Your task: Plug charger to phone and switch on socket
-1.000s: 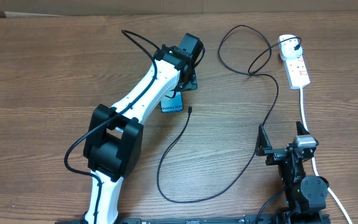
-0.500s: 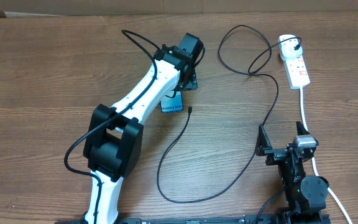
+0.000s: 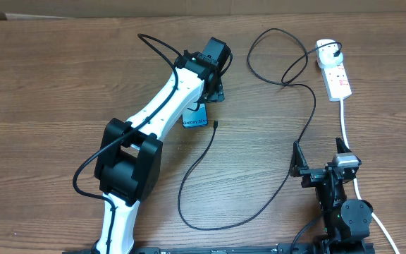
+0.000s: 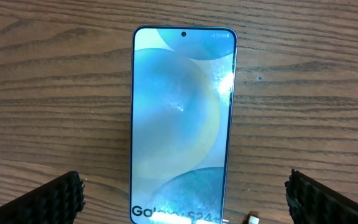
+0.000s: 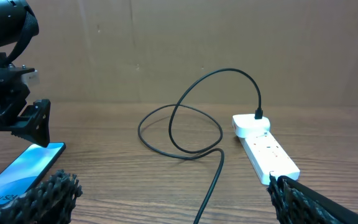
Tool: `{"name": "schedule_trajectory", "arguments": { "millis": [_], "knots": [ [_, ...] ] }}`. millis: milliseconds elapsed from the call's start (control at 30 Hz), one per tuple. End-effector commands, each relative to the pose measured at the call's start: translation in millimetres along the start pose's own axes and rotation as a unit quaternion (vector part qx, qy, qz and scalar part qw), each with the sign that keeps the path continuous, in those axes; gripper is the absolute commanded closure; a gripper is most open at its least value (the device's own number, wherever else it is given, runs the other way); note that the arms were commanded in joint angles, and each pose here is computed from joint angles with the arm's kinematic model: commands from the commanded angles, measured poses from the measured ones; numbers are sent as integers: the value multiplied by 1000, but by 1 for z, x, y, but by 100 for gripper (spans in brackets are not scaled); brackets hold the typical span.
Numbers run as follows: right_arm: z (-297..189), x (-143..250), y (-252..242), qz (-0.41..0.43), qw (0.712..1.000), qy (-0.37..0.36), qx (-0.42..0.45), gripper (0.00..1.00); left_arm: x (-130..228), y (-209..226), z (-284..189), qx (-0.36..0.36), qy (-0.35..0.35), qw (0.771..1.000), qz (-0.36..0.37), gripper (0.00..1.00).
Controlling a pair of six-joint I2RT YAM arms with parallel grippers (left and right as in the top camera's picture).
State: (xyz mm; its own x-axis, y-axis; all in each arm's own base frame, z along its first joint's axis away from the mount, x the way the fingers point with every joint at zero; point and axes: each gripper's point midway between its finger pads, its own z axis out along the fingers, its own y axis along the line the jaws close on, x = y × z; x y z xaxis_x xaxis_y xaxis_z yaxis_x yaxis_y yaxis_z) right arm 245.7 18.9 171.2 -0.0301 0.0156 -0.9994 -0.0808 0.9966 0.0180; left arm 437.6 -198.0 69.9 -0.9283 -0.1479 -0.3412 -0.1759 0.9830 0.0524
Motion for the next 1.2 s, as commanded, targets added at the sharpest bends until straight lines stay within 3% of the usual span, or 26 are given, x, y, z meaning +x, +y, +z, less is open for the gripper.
{"name": "schedule_trajectory", "arguments": {
  "millis": [0, 567, 933, 1167],
  "knots": [
    [0, 2, 0, -1, 1000, -2, 0, 0, -7, 2, 0, -9, -11, 1000, -8, 0],
    [0, 2, 0, -1, 1000, -2, 0, 0, -8, -8, 3, 15, -13, 1000, -18, 0],
    [0, 2, 0, -1, 1000, -2, 0, 0, -1, 7, 28, -9, -19, 1000, -22, 0],
    [0, 2, 0, -1, 1000, -2, 0, 0, -2, 6, 37, 33, 4, 999, -41, 0]
  ]
}}
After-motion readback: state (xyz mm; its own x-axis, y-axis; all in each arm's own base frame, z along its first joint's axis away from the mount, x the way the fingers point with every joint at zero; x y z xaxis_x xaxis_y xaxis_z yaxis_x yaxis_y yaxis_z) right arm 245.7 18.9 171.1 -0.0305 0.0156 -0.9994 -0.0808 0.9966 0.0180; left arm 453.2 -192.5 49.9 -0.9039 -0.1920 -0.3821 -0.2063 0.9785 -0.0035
